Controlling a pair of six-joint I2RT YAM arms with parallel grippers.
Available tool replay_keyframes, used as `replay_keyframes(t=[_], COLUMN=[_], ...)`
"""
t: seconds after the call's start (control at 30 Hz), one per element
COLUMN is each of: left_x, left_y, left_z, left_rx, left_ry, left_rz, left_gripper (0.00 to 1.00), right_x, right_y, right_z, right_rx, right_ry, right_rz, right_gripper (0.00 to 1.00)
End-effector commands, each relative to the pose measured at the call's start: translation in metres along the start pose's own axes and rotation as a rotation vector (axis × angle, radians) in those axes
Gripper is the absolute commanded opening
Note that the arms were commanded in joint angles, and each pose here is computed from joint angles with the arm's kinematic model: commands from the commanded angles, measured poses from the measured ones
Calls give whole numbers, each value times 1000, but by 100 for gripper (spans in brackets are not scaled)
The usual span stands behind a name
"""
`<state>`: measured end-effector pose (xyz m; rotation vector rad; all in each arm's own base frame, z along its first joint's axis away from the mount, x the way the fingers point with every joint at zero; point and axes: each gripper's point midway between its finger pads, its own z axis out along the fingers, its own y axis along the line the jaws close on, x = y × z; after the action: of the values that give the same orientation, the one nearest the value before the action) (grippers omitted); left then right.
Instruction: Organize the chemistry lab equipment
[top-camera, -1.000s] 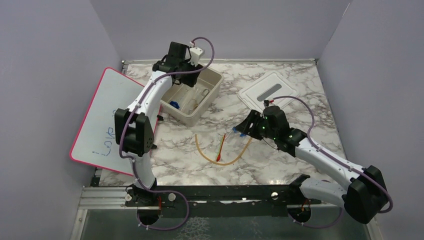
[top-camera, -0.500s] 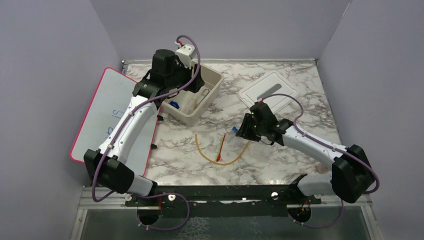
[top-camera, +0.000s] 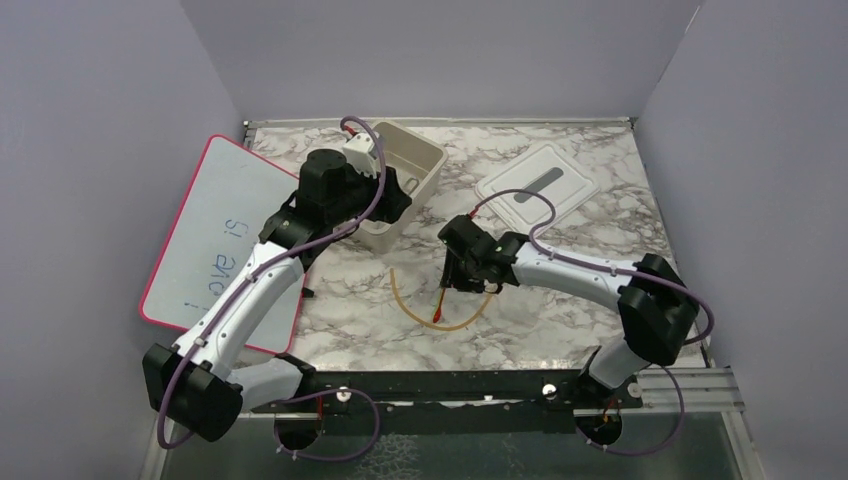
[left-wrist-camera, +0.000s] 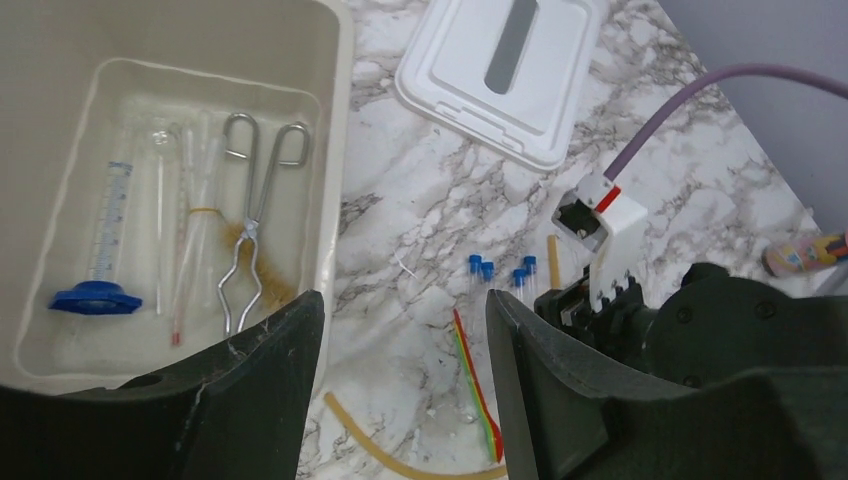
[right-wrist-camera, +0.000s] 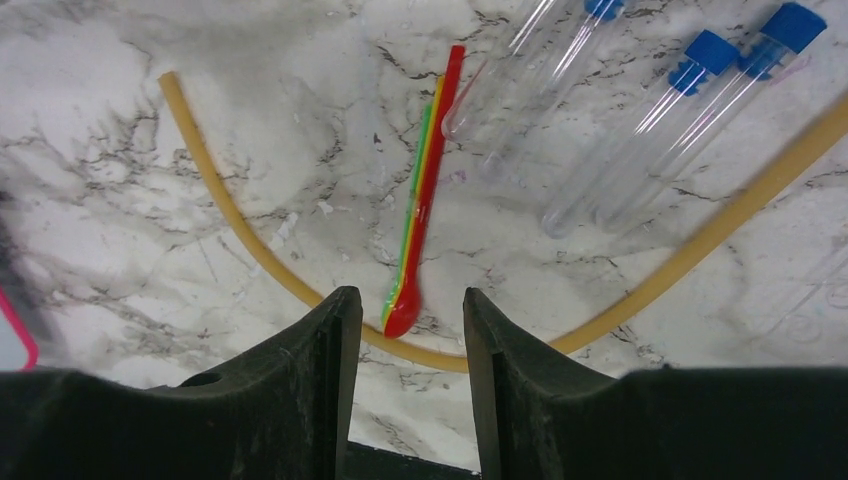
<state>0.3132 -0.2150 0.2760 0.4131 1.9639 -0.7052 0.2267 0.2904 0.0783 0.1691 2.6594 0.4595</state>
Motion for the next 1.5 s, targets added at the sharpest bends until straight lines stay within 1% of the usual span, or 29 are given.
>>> replay_keyframes(t=[0.0,0.07,0.23,0.43,0.53,0.63,1.13,1.23,1.4,1.47], left_x=[-40,-45,-48,-47,-49,-49,-38,-37,-31,-30], left_y=[16,20,18,22,28,27,25,26,27,31], left_z=[-19,-23,-27,-28,-31,-33,-44,-48,-53,-56], left_rx=[-135,-167,-163,-187,-224,-224,-223,-230,-238,-265], left_ry=[-179,-200,-211,-199,-197,-197,-156,-154,-146,-154], left_rz=[-1,-12,-20,1,8,5,23,28,27,26], left_gripper=[64,65,67,68,68,68,71,74,83,93], right_x=[8,10,15,4,6,12,26,27,27,27], right_y=[-8,-3,-1,-12,-17,-15,3,6,5,3], right_z=[10,15,32,37,42,51,73,75,77,77], right_rx=[138,147,199,294,316,301,218,210,224,230], right_ry=[10,24,59,4,4,29,102,108,110,109], right_rz=[48,33,15,14,9,-7,-24,-24,-32,-32], right_gripper=[47,47,46,44,43,37,32,31,28,25])
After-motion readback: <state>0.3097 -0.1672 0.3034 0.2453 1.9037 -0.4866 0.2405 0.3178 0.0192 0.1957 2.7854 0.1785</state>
